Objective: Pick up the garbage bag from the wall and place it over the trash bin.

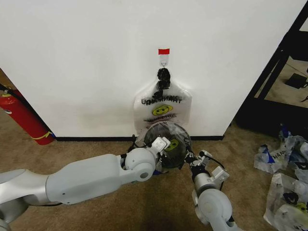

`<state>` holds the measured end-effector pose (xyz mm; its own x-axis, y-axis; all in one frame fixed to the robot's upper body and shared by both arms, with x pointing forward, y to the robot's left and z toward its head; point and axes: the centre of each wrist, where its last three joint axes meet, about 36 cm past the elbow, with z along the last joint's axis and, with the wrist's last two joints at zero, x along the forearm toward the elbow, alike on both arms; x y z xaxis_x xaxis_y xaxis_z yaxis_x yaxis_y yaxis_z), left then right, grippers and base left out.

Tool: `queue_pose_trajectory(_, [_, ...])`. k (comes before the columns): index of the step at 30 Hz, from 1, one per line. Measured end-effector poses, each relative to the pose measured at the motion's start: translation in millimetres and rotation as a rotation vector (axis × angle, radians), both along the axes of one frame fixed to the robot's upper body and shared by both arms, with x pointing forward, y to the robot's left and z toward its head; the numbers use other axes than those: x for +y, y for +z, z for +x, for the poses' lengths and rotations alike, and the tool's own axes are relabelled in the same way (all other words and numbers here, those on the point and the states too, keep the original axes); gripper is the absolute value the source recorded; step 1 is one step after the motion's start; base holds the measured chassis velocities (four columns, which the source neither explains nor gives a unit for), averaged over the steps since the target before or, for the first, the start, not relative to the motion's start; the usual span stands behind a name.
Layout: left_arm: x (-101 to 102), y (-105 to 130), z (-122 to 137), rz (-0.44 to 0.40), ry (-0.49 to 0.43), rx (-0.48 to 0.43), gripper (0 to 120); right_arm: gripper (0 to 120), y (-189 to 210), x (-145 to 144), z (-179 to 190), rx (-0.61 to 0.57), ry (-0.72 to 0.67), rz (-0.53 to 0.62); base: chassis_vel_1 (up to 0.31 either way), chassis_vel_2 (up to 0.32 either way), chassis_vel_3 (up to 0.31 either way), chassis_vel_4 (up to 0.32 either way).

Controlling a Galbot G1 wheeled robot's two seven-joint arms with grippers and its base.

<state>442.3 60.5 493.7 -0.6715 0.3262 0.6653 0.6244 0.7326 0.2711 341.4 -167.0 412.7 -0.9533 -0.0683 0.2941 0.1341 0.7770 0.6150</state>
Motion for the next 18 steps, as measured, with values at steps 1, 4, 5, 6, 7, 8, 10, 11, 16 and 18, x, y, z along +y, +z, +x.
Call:
queue_pose_trajectory(1, [-5.2, -1.7, 1.4, 0.003, -0.003, 0.009, 0, 1, 0.0, 0.2, 0.0, 0.000, 0.002, -0.001, 0.000, 0.000, 0.000, 0.000])
queue_pose_trajectory(4, [-14.3, -3.9, 5.4, 0.014, -0.003, 0.025, 0, 1, 0.1, 1.3, -0.2, 0.000, 0.005, 0.000, 0.000, 0.000, 0.000, 0.000])
queue_pose_trajectory(5, [-18.3, -4.8, 8.3, 0.022, -0.001, 0.032, 0, 1, 0.0, 1.8, -0.3, 0.000, 0.007, -0.001, 0.000, 0.000, 0.000, 0.000])
queue_pose_trajectory(6, [-21.2, -5.7, 10.7, 0.029, -0.001, 0.034, 0, 1, 0.0, 2.1, -0.4, 0.000, 0.008, -0.001, 0.000, 0.000, 0.000, 0.000])
queue_pose_trajectory(7, [-21.2, -5.7, 10.7, 0.029, -0.001, 0.034, 0, 1, 0.0, 2.1, -0.4, 0.000, 0.008, -0.001, 0.000, 0.000, 0.000, 0.000])
queue_pose_trajectory(8, [-23.5, -6.4, 13.3, 0.035, 0.000, 0.035, 0, 1, -0.1, 2.2, -0.5, 0.000, 0.009, -0.002, 0.000, 0.000, 0.000, 0.000])
queue_pose_trajectory(10, [-29.5, -7.6, 18.6, 0.044, 0.003, 0.035, 0, 1, -0.4, 2.9, -0.9, 0.001, 0.013, -0.002, 0.000, 0.000, 0.000, 0.000])
queue_pose_trajectory(11, [-33.0, -9.0, 21.6, 0.048, 0.005, 0.036, 0, 1, -0.5, 3.2, -1.1, 0.001, 0.015, -0.002, 0.000, 0.000, 0.000, 0.000])
queue_pose_trajectory(16, [-44.4, -14.7, 32.6, 0.063, 0.017, 0.037, 0, 1, -0.8, 3.5, -1.5, 0.001, 0.020, -0.004, 0.000, 0.000, 0.000, 0.000])
queue_pose_trajectory(18, [-48.9, -17.5, 35.7, 0.070, 0.019, 0.039, 0, 1, -0.8, 3.2, -1.7, 0.001, 0.021, -0.005, 0.000, 0.000, 0.000, 0.000])
